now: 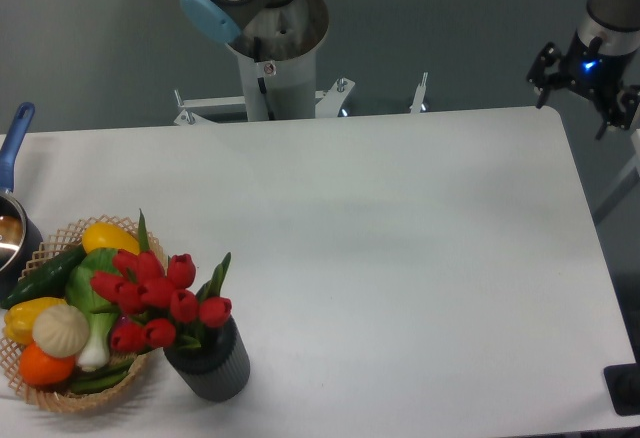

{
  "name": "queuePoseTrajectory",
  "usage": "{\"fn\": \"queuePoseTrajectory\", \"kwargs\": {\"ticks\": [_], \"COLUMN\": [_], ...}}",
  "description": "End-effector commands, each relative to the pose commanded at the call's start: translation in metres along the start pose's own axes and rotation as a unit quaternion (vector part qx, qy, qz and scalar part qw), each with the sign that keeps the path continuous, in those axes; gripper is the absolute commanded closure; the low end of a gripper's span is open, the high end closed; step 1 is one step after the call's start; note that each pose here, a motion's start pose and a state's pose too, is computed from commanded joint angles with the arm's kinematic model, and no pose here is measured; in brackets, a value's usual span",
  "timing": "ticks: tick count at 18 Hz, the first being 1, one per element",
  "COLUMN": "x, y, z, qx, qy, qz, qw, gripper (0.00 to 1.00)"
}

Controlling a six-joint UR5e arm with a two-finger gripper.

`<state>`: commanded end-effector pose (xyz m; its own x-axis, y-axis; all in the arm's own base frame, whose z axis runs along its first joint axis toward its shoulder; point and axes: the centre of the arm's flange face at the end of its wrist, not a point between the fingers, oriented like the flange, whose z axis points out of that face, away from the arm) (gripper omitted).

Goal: Pick up the flowers from the vase
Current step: 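Move the open gripper toward the red tulips in the grey vase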

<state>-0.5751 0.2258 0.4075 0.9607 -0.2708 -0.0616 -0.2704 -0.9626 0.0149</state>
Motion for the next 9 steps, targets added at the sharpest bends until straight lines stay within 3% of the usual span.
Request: {"fn": "queuePoseTrajectory", "kwargs": {"ticks": [9], "x": [0.017], "y": [-0.034], "z": [0.009], "qx": [0.01], "qy": [0.009], "qz": [0.024], "qw": [0.9996], "gripper": [0.0]}}
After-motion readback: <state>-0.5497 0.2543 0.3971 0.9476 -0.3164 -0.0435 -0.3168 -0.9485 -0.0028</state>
